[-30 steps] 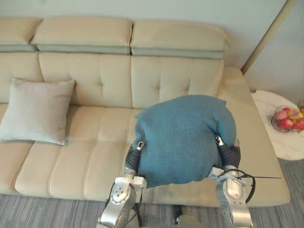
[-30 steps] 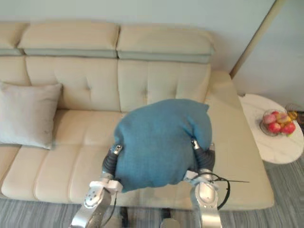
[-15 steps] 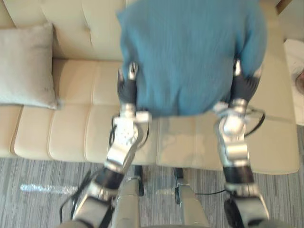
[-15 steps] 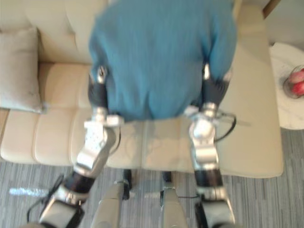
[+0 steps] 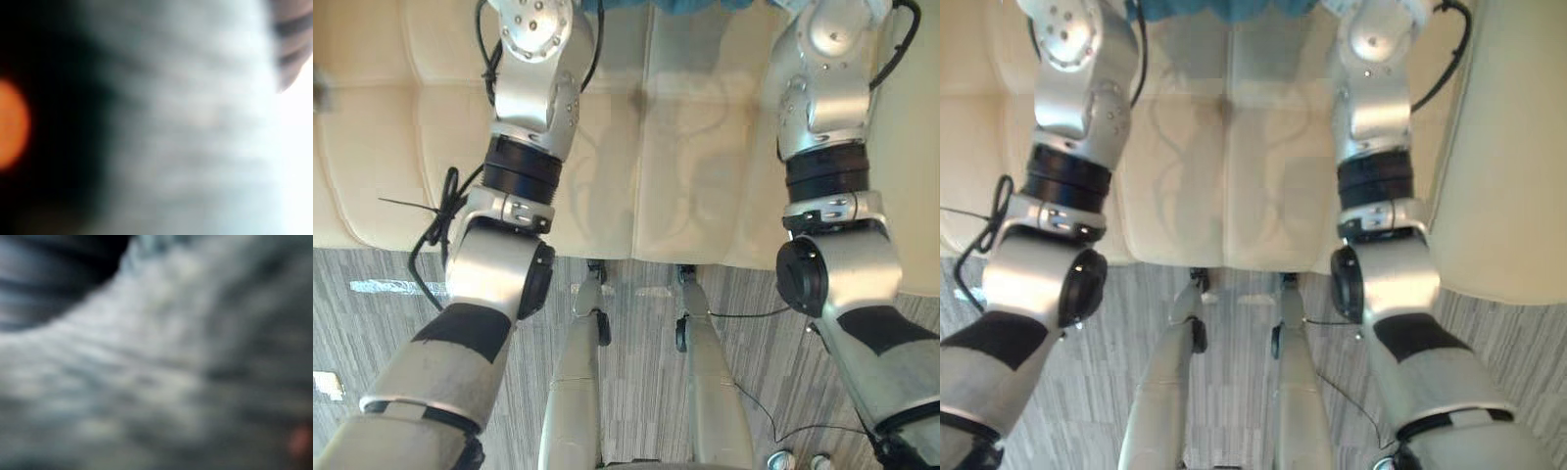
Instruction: Pick up cushions and gather them together orderly.
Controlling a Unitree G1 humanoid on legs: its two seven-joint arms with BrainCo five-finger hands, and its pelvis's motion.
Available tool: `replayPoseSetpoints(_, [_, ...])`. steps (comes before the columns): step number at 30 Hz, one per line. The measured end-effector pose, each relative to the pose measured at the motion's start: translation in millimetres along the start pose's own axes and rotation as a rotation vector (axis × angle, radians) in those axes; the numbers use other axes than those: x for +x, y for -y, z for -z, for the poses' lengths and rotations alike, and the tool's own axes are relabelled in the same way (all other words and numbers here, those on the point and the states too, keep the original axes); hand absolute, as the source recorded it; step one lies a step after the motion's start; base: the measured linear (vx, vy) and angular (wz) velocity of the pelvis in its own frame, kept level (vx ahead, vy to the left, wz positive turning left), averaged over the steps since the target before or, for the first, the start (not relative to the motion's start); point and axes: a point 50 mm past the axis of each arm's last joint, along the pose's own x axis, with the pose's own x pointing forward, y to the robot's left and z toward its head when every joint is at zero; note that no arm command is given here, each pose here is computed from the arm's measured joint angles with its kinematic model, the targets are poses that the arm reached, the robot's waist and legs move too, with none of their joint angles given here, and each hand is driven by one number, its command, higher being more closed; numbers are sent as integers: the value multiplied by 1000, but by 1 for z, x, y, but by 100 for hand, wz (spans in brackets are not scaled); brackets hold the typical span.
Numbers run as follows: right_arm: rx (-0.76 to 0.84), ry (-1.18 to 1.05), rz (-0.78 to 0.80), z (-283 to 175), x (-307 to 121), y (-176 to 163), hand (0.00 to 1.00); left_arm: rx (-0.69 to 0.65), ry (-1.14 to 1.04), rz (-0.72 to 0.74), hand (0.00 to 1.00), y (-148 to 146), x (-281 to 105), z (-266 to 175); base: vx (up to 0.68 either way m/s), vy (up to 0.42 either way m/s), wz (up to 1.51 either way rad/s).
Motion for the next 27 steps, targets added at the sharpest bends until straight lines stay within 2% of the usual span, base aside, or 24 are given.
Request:
replayPoseSetpoints(6, [5,-125,65,33,-11,20,0,-4,-161,-50,0,-27,-26,46,0,0,0])
replayPoseSetpoints(10, [-31,-277,117,82,-38,57,0,62,-295,-72,0,-53,-57,84,-11,-3,3])
replayPoseSetpoints(17, [-59,-348,59,112,-66,90,0,116,-318,-138,0,-98,-64,91,-11,-11,1])
replayPoseSetpoints(22, [-40,-314,86,109,-78,118,0,136,-306,-167,0,-121,-72,88,-10,-48,1])
replayPoseSetpoints(27, [-99,-289,86,106,-115,174,0,171,-293,-115,0,-145,-106,86,27,-54,14])
